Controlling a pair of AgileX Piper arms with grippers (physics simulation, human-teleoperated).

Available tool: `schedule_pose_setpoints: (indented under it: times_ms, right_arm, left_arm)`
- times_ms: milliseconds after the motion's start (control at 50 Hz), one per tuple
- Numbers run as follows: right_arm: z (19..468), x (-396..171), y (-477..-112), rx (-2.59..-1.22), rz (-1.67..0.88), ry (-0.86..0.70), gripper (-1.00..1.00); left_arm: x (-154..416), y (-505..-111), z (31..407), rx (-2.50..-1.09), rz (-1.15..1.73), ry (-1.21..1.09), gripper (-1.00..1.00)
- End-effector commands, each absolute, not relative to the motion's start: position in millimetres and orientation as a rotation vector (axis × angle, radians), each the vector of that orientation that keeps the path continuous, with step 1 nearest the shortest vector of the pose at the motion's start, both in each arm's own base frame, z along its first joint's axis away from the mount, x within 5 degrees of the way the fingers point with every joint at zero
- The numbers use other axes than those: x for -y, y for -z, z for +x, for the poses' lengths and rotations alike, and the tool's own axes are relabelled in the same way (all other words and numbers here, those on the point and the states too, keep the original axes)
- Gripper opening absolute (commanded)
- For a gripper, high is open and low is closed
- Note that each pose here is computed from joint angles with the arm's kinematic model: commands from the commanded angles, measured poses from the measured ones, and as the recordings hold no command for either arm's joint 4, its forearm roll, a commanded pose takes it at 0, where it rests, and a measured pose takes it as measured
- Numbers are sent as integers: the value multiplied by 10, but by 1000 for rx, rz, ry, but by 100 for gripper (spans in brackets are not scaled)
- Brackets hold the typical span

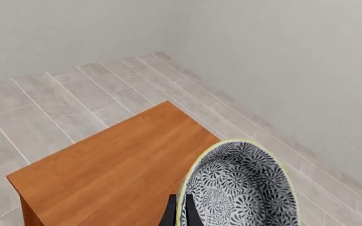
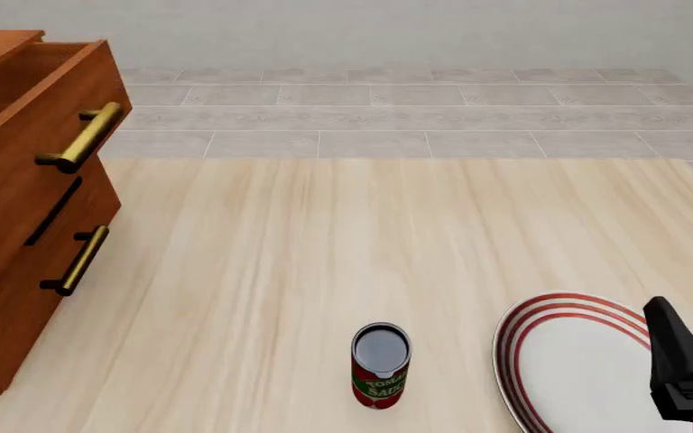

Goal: Put the bowl on top of the cabinet.

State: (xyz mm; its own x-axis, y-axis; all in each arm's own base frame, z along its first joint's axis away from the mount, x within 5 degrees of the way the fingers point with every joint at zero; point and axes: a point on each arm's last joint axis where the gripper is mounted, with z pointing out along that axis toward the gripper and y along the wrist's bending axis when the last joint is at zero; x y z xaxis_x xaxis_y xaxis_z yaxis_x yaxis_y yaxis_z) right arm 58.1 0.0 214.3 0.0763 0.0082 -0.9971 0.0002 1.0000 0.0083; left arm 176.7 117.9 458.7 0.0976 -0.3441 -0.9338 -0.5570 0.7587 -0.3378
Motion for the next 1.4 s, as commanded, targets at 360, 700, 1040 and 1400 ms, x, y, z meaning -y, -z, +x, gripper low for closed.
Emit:
schedule_pose_setpoints:
  times_ms: [360,700,1040,1400]
  right_arm:
    - [581,0,-2143,-1494,7,-6,100]
    - [581,1,-2143,-1494,7,-6,100]
    - [581,0,-2143,-1494,7,-6,100]
    - [581,0,-2143,-1494,7,-6,100]
  left_arm:
    - [-1518,-4377,1906,-1509,-867,-222,-100]
    - [-1753,-4160,2016,-1524,-923,-247,-100]
    - [-1623,-4060,2051,-1501,-921,-173,-100]
    - [-1078,-4494,1730,-1448,-766,-108,100]
